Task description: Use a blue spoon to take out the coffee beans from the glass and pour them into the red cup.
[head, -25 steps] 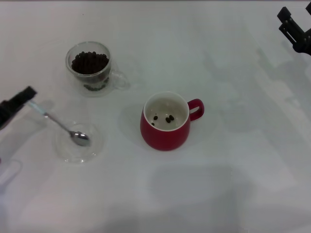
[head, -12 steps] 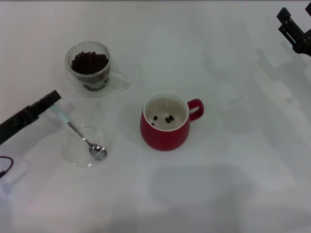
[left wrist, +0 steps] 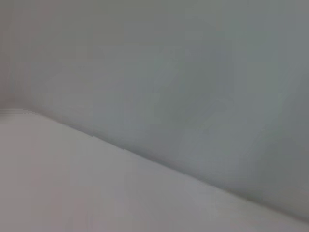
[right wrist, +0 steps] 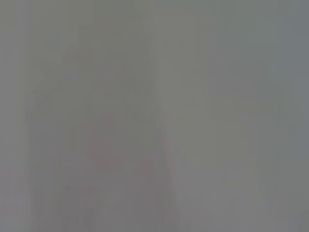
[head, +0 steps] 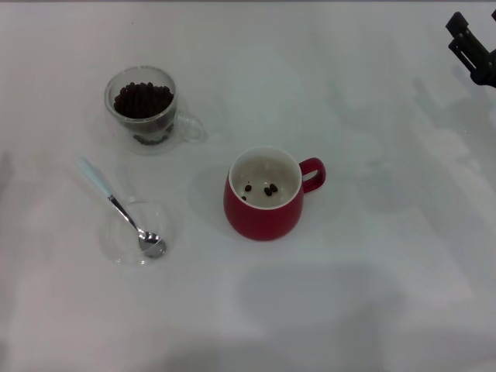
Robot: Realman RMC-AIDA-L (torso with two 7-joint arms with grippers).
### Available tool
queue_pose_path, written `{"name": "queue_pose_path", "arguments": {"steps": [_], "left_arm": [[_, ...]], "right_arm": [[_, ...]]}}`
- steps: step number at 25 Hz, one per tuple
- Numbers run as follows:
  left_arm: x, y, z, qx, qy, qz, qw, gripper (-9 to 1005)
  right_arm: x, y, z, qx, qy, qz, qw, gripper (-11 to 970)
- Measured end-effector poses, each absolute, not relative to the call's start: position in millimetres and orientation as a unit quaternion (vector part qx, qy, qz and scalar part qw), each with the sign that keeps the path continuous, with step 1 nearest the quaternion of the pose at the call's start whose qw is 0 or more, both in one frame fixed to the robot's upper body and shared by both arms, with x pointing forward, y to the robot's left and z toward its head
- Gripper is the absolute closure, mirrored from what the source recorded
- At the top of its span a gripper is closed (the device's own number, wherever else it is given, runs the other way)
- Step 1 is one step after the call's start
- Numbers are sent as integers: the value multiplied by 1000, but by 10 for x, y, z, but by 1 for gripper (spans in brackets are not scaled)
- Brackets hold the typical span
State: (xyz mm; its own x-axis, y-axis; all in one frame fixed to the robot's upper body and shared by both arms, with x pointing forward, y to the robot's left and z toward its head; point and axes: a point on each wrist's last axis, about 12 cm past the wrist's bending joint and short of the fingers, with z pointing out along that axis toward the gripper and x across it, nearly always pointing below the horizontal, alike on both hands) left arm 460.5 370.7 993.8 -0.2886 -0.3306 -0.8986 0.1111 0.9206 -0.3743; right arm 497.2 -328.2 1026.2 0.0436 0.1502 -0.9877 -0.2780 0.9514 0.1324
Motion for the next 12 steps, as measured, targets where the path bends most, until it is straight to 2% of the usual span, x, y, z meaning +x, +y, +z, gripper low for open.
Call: {"name": "queue_pose_path", "arguments": {"steps": [4,12], "left_arm": [[4613,3725,9869,-38,779,-70,622,150],[4684,3493,9868,-17,757,-41,652,108]], "right_arm": [[4975,-3327,10264,-35,675,138,724,133],[4990,-3348,10255,-33,679,123,723,133]]}}
